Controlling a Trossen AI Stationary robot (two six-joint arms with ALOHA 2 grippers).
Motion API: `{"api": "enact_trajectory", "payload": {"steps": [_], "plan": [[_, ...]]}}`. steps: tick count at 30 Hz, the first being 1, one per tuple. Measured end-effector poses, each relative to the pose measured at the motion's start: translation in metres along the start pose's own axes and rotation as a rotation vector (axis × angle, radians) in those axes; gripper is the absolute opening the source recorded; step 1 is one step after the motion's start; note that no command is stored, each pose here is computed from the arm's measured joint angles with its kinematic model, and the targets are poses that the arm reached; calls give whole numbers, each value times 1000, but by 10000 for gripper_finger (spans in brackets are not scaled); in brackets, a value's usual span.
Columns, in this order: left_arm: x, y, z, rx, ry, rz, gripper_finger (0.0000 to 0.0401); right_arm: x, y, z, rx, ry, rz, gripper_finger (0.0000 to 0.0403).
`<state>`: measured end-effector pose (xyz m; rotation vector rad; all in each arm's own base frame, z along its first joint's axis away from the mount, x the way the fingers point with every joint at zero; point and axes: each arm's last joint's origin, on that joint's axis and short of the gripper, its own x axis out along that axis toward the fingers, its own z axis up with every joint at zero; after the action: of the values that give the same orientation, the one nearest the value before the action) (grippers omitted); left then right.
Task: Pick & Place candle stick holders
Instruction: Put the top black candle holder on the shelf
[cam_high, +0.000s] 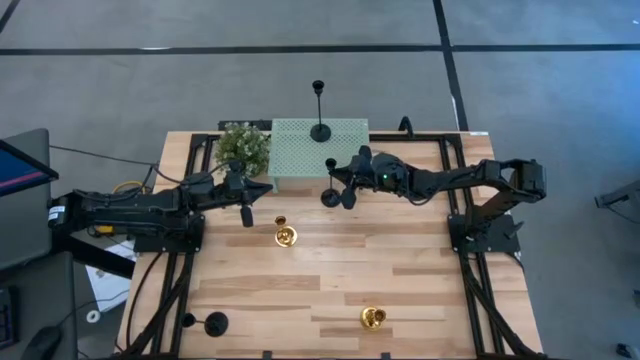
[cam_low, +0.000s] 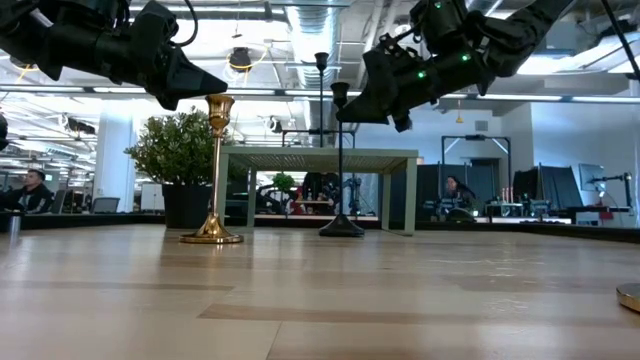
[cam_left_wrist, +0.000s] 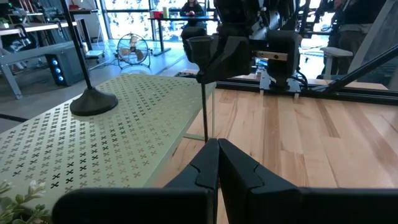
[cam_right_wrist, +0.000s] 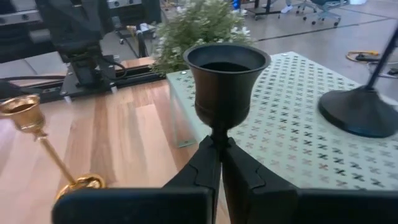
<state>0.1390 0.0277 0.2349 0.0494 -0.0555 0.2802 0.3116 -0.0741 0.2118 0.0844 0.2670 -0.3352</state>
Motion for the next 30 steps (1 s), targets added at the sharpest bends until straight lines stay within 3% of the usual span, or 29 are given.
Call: {"api": "enact_trajectory", "payload": {"steps": [11,17,30], "plan": [[0,0,0,0,0,0,8,-2,8,-2,-8,40,90,14],[0,0,0,0,0,0,8,0,6,-11,-6,92,93,53],[0,0,0,0,0,0,8,1,4,-5,-3,32,85,155]]}}
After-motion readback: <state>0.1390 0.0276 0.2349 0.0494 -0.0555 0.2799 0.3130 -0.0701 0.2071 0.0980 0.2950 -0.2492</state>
